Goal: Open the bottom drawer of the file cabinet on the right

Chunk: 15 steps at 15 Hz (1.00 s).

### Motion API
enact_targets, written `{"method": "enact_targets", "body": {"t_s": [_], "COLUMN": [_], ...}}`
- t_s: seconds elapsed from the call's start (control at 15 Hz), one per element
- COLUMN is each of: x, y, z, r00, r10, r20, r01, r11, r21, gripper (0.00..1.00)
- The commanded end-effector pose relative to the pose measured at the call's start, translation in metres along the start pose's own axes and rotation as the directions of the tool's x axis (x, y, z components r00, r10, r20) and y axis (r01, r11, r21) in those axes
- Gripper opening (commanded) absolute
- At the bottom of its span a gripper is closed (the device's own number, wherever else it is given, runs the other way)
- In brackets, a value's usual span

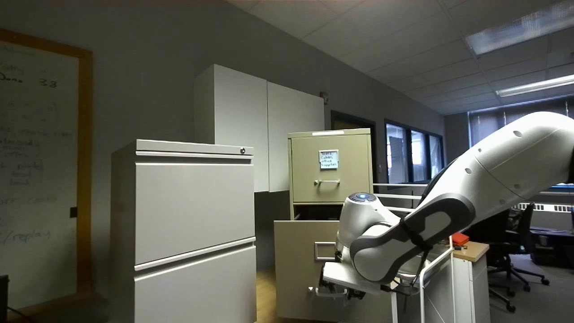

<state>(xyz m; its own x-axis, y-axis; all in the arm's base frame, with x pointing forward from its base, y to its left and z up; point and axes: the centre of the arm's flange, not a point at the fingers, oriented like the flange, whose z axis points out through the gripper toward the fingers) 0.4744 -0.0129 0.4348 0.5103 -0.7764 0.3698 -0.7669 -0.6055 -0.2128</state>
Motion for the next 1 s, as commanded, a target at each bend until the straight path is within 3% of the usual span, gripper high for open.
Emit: {"method": "enact_targets", "body": {"t_s": [0.0,0.27,0.33,0.47,0.73,0.93], "x": [-0.022,-0.031,-0.032,-0.037,-0.049,-0.048], "y": [0.028,0.024,0.023,0.021,0.021,0.027], "z": [-0.041,-0.052,-0.054,-0.072,-0.11,-0.167], "r00": [0.994,0.993,0.992,0.986,0.957,0.918], "r10": [-0.099,-0.111,-0.116,-0.129,-0.169,-0.14], "r20": [-0.039,-0.043,-0.052,-0.105,-0.235,-0.371], "r01": [0.094,0.105,0.108,0.114,0.148,0.137], "r11": [0.991,0.985,0.984,0.984,0.984,0.99], "r21": [-0.096,-0.134,-0.139,-0.14,-0.103,-0.035], "gripper": [0.13,0.13,0.63,0.69,0.99,1.0]}}
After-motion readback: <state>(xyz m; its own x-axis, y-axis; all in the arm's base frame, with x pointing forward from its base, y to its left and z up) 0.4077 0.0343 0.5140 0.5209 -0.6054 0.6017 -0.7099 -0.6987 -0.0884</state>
